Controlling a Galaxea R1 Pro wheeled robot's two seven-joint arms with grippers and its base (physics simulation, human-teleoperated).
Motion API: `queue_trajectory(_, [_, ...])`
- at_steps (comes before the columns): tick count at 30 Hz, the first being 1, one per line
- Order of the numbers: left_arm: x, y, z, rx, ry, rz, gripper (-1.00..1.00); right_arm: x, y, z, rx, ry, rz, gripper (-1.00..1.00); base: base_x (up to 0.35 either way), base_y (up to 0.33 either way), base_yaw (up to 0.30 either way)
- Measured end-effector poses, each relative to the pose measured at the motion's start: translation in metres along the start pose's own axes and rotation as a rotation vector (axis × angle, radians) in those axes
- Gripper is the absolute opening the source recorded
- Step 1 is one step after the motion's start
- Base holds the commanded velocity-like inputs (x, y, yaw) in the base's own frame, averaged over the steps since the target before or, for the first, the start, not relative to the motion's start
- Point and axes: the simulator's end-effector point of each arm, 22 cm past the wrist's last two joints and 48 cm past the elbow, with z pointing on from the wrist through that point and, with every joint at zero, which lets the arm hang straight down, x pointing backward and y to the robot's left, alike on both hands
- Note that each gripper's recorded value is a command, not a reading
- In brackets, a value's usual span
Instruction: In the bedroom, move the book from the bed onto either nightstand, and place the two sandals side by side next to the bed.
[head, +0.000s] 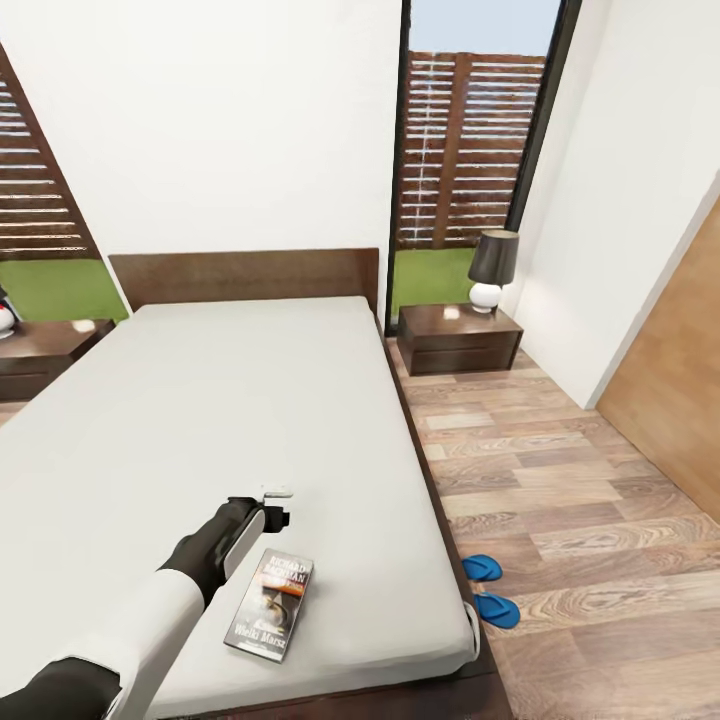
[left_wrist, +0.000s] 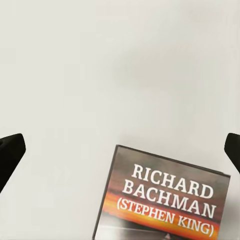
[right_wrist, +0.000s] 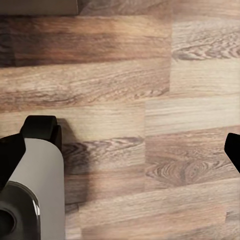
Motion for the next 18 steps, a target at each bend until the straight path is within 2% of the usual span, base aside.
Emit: queue_trajectory(18, [0.011, -0.002, 0.011, -0.001, 0.022, 0.001, 1.00, 0.013, 0.000, 0.004, 0.000, 0.030, -0.005, 1.00, 0.000, 0.000, 0.000])
